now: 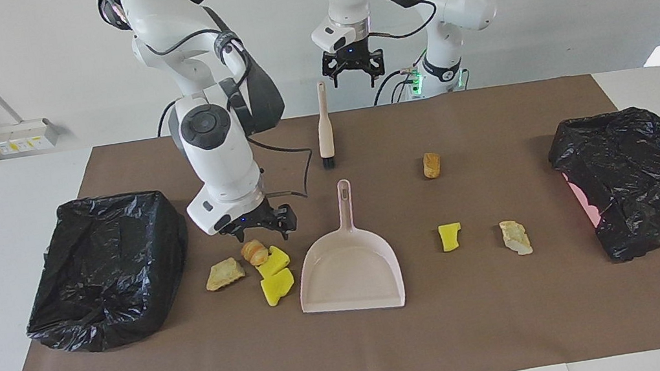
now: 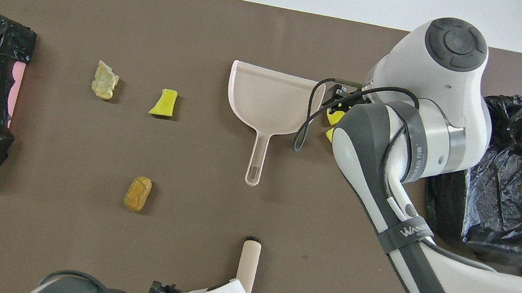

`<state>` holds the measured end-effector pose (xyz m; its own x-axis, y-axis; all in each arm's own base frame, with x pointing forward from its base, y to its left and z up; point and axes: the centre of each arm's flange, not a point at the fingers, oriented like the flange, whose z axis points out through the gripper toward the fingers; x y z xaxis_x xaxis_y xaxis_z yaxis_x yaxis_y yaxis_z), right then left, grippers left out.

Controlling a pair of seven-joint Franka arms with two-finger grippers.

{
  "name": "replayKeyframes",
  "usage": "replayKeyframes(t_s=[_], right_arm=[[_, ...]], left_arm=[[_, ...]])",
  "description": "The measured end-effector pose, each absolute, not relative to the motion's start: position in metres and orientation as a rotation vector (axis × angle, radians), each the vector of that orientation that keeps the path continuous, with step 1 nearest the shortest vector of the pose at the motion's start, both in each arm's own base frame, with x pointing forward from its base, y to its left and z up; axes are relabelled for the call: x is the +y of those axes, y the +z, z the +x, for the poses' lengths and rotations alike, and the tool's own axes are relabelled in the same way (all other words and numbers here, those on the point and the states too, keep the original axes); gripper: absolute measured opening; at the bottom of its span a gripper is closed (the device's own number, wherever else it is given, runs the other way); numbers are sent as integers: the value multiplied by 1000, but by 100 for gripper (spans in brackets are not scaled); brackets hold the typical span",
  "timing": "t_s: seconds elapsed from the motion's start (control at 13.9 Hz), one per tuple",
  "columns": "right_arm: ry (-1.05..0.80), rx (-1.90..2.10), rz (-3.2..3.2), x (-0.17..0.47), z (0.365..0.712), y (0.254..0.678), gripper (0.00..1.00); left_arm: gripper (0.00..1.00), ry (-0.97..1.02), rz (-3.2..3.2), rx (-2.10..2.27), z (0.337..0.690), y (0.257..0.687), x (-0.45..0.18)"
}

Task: Sweep and dump trash in bin
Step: 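Reach the right gripper to the dustpan handle and grasp it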

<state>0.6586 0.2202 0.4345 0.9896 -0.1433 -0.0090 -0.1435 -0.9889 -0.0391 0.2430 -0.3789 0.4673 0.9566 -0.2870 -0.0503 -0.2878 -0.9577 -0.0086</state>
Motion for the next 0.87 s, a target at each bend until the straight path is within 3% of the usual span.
replayKeyframes(t_s=[0.51, 0.87], right_arm=[[36, 122, -3039, 329, 632, 375, 100], [32, 145, -3005, 349, 619, 361, 100]], left_arm=[[100, 70, -3106, 366, 181, 371, -440], [100, 117, -3046, 394, 158, 335, -448]])
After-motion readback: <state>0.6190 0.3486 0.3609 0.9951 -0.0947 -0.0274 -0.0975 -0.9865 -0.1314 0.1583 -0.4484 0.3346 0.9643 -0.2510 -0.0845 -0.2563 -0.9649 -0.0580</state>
